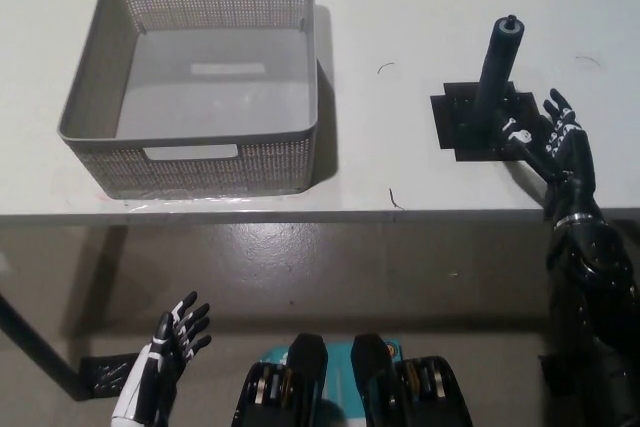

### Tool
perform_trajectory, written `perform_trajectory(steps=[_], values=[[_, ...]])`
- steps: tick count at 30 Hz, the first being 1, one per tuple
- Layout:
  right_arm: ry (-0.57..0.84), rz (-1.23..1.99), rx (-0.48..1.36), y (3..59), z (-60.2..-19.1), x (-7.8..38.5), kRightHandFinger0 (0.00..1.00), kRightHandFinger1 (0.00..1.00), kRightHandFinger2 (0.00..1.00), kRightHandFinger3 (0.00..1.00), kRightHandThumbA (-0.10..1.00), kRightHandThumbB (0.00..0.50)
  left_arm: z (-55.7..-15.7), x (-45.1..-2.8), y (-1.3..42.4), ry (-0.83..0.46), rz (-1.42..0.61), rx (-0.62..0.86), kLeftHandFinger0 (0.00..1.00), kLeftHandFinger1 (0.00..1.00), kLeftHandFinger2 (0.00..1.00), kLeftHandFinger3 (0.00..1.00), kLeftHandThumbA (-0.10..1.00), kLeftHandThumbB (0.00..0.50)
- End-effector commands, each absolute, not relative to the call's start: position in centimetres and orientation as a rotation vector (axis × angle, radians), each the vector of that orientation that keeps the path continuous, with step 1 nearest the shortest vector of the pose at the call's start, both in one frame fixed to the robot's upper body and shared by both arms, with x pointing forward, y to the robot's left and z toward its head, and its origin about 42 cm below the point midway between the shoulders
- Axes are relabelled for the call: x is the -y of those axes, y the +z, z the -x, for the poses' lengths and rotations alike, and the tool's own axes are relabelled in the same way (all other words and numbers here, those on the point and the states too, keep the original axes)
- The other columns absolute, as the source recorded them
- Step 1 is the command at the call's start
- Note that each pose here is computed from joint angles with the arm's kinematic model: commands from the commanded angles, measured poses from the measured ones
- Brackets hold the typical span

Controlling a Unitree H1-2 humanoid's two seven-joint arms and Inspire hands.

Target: Use the right hand to pick up a electric screw driver and put it into a container on the left side

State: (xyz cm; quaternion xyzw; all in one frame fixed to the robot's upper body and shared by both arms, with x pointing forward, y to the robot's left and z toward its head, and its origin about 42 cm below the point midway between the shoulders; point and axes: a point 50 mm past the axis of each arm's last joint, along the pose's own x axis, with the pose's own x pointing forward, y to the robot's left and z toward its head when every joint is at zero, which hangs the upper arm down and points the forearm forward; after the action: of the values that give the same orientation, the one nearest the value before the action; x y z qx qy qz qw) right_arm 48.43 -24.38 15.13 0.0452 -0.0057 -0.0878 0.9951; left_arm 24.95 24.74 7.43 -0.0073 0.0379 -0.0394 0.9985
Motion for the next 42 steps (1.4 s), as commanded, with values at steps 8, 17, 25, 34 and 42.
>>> perform_trajectory(steps=[8,17,25,34,42], values=[[-0.141,-0.085,0.138,19.6,-51.4,23.2,1.0,1.0,1.0,1.0,1.0,0.416,-25.2,-24.7,8.4,-0.117,-0.003,-0.024,1.0,1.0,1.0,1.0,1.0,0.046],[-0.125,-0.063,0.161,21.1,-51.8,21.8,1.0,1.0,1.0,1.0,1.0,0.395,-25.3,-24.7,8.5,-0.121,-0.017,-0.026,1.0,1.0,1.0,1.0,1.0,0.037],[-0.109,-0.06,0.162,21.5,-52.4,21.3,1.0,1.0,1.0,1.0,1.0,0.408,-25.6,-24.9,8.8,-0.123,-0.013,-0.023,1.0,1.0,1.0,1.0,1.0,0.042],[-0.102,-0.048,0.149,22.0,-53.2,21.0,1.0,1.0,1.0,1.0,1.0,0.438,-25.7,-24.7,8.9,-0.119,-0.016,-0.016,1.0,1.0,1.0,1.0,1.0,0.054],[-0.097,-0.028,0.142,22.1,-54.1,20.6,1.0,1.0,1.0,1.0,1.0,0.413,-25.8,-24.9,9.0,-0.117,-0.017,-0.01,1.0,1.0,1.0,1.0,1.0,0.049]])
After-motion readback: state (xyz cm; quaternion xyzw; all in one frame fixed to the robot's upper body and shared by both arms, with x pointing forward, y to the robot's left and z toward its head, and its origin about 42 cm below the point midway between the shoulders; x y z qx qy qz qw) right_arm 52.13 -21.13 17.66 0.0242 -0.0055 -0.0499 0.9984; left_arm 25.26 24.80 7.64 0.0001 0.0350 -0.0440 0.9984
